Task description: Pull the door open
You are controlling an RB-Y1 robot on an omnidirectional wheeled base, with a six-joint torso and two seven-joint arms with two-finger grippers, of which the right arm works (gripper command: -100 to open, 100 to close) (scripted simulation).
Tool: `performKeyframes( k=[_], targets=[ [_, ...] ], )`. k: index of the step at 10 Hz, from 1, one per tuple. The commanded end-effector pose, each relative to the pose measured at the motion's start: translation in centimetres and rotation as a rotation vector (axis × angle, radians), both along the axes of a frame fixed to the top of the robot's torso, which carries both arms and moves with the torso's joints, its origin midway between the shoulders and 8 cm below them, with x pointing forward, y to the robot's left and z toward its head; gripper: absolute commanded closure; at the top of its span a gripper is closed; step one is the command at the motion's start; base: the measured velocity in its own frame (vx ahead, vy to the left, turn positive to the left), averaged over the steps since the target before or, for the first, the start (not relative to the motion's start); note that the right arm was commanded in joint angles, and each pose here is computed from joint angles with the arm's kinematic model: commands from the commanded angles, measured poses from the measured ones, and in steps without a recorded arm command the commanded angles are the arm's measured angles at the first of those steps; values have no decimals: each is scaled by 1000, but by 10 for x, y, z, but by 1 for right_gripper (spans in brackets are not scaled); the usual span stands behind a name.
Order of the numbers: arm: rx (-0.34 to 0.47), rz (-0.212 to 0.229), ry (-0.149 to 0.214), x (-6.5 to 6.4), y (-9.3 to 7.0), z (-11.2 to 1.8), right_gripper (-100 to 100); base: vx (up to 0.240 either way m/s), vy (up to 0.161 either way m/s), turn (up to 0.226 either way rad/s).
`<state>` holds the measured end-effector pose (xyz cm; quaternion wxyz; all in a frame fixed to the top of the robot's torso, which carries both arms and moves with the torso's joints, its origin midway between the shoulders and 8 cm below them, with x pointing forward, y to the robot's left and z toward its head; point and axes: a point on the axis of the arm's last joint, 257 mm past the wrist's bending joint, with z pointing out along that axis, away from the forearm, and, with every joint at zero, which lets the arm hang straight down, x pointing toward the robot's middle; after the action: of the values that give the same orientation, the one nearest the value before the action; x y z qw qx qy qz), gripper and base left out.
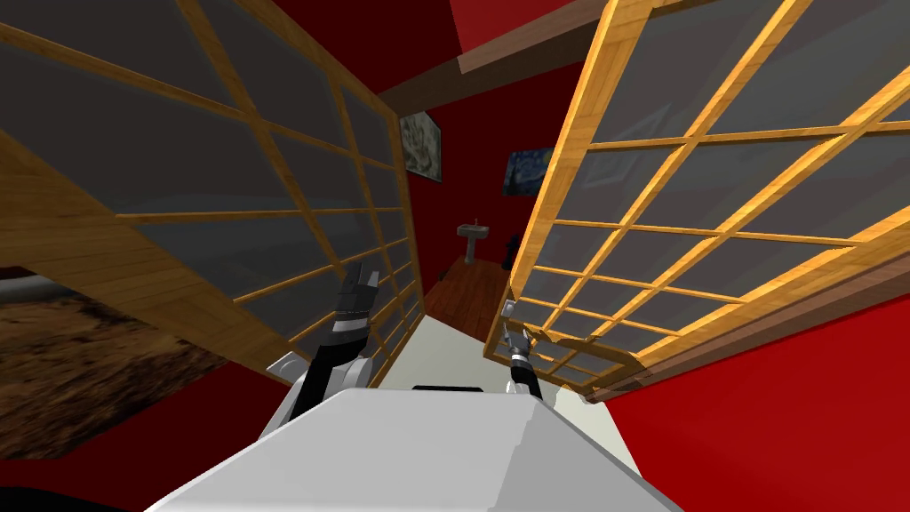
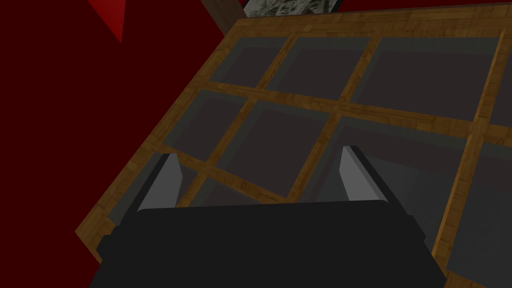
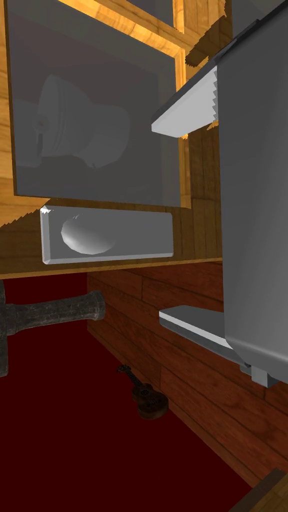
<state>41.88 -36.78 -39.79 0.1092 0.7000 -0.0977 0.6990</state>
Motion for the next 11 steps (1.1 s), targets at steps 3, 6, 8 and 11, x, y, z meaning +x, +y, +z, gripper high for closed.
performKeyframes(
  k=[3,6,8,11],
  targets=[
    [1,-34,1,-13,-31,-1,-100,174,-13,104],
    [1,-69,-1,-27,-64,-1,-100,204,-7,122],
    [0,-72,0,-28,-67,0,-100,164,-5,44],
    [0,-72,0,-28,-67,0,100,-28,-6,-3]
  ],
)
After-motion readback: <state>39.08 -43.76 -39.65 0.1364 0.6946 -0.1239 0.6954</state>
